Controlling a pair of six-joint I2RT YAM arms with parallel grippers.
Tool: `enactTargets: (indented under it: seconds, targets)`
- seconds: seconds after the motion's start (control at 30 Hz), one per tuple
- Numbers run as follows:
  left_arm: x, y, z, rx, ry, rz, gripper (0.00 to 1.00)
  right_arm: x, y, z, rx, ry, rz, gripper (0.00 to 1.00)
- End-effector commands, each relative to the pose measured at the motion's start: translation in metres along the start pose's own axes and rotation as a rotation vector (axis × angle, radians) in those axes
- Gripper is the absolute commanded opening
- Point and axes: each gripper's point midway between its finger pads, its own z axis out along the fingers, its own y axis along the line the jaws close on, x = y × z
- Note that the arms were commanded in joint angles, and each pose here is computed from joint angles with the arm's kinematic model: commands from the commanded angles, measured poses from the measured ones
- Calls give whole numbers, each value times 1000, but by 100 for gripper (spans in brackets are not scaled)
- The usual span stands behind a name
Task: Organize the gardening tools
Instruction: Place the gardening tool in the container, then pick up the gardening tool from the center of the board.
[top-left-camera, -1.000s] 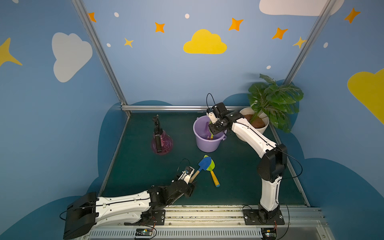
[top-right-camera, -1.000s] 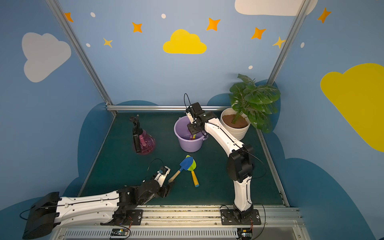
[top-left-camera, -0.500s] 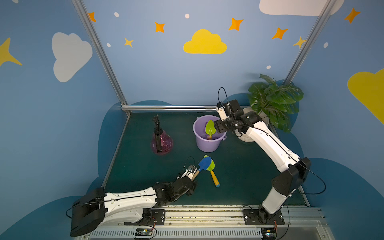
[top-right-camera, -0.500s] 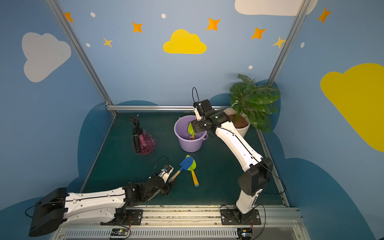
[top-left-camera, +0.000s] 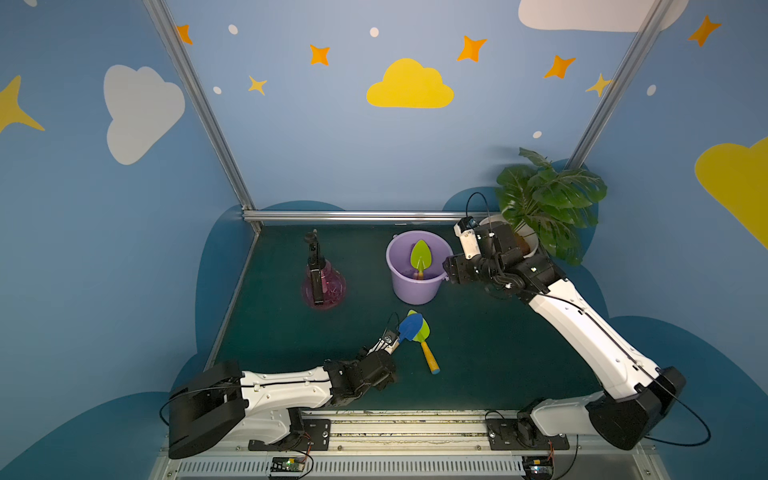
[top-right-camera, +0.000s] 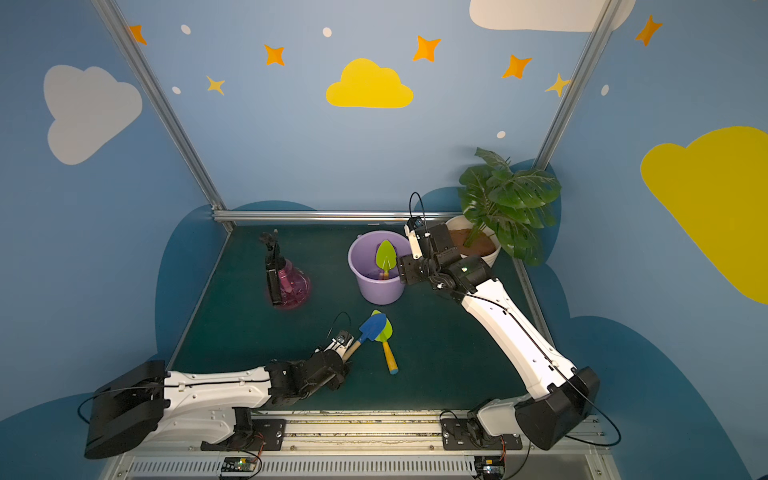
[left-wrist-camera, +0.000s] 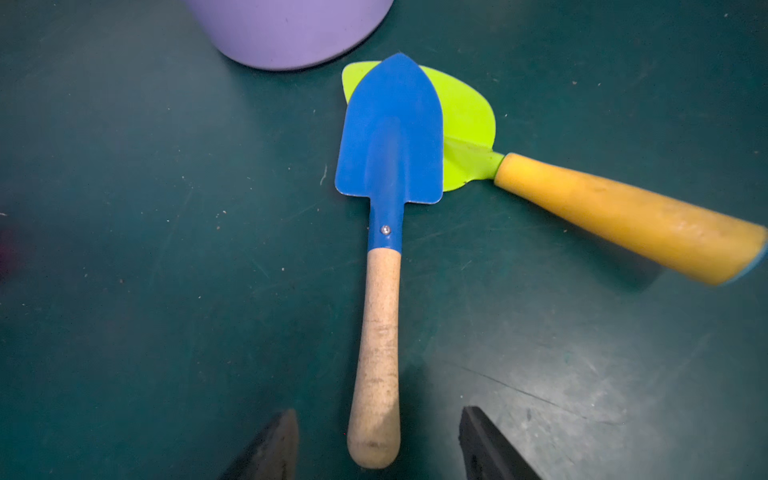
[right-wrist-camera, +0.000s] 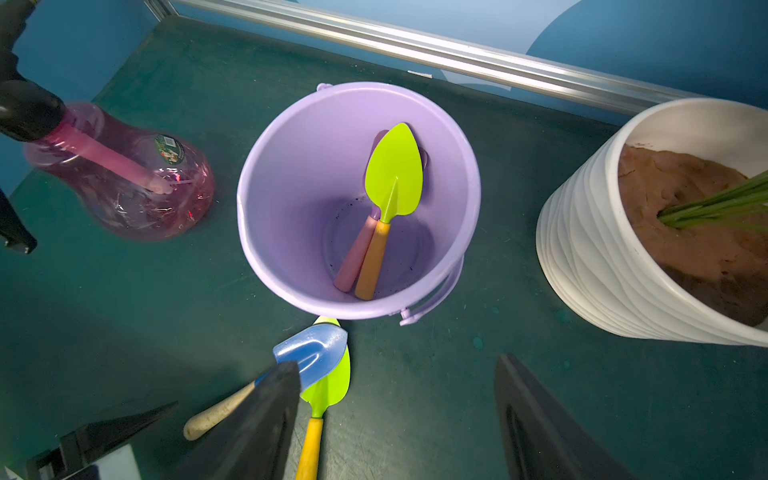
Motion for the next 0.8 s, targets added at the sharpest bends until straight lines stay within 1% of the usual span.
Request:
enactTargets:
  seconds: [0.0, 0.27, 0.47, 0.77]
  targets:
    - [-6, -2, 4, 2, -2, -17, 63, -2, -2, -12, 4, -51, 20, 74]
    - [4, -3, 19, -16, 44, -6, 50, 23, -11, -18, 33, -43, 28, 74]
    - [6, -4, 25, -19, 59, -2, 39, 39, -15, -12, 49, -14, 29, 72]
    - [9, -3, 26, -24, 69, 0, 15, 50, -15, -4, 48, 15, 32, 72]
